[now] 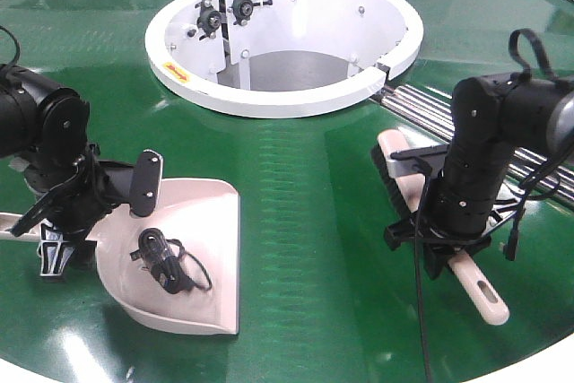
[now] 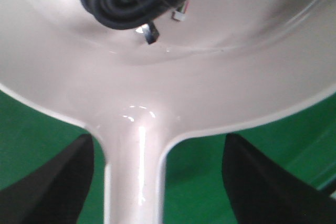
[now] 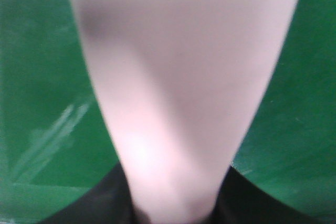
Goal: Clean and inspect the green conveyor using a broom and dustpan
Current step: 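Move the brush back toward its spot and lower it, then release the brush and dustpan and lift both grippers away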
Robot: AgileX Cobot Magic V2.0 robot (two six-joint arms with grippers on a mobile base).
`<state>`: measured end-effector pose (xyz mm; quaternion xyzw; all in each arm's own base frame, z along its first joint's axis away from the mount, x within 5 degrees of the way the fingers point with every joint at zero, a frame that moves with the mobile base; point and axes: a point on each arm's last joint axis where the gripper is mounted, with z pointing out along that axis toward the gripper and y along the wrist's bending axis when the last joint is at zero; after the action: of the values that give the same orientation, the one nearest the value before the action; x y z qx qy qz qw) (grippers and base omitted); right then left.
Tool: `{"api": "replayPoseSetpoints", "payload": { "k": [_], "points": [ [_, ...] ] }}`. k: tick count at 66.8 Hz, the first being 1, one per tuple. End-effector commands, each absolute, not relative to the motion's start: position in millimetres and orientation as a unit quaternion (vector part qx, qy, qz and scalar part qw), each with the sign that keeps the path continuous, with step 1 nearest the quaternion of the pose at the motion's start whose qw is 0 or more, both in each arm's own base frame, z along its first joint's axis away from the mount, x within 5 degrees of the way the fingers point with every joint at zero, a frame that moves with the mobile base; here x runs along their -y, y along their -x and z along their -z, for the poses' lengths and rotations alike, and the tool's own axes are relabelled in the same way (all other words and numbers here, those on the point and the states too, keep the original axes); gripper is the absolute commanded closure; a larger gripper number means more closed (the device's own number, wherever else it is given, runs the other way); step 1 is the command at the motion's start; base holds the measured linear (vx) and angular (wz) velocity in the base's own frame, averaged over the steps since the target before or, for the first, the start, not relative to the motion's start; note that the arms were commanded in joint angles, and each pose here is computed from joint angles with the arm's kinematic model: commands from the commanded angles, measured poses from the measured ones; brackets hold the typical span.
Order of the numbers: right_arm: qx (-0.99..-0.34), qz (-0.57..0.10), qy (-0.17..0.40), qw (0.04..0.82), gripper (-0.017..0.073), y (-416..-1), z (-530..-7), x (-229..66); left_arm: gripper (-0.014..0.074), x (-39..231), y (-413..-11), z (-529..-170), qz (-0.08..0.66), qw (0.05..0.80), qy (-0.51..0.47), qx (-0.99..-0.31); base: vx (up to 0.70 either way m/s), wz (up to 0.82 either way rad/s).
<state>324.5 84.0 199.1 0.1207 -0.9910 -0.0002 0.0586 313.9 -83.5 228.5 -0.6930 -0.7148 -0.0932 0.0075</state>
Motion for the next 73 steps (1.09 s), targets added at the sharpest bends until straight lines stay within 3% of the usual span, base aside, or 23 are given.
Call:
{"api": "replayPoseSetpoints", "payload": {
  "k": [1,16,32,43,55,73],
  "points": [
    [0.992,0.0,-0.117,0.052,0.052,-327,-208,-81,0.0098,84,-309,-254,0.105,-0.026,0.688,0.718,0.0,0.0],
    [0.991,-0.003,-0.105,0.084,0.0421,-331,-186,-83,0.0098,84,-308,-258,0.107,-0.035,0.658,0.744,0.0,0.0],
    [0.992,-0.001,-0.106,0.073,0.0144,-335,-182,-84,0.0098,83,-308,-258,0.107,-0.034,0.651,0.751,0.0,0.0],
    [0.994,0.004,-0.107,0.031,0.0011,-336,-195,-84,0.0098,83,-306,-258,0.103,-0.025,0.649,0.753,0.0,0.0],
    [0.994,0.01,-0.106,-0.024,-0.0015,-330,-227,-83,0.0098,81,-301,-261,0.099,-0.017,0.637,0.764,0.0,0.0],
    [0.987,0.019,-0.111,-0.117,-0.0015,-306,-288,-76,0.0098,80,-287,-290,0.093,-0.078,0.573,0.811,0.0,0.0]
  ]
}}
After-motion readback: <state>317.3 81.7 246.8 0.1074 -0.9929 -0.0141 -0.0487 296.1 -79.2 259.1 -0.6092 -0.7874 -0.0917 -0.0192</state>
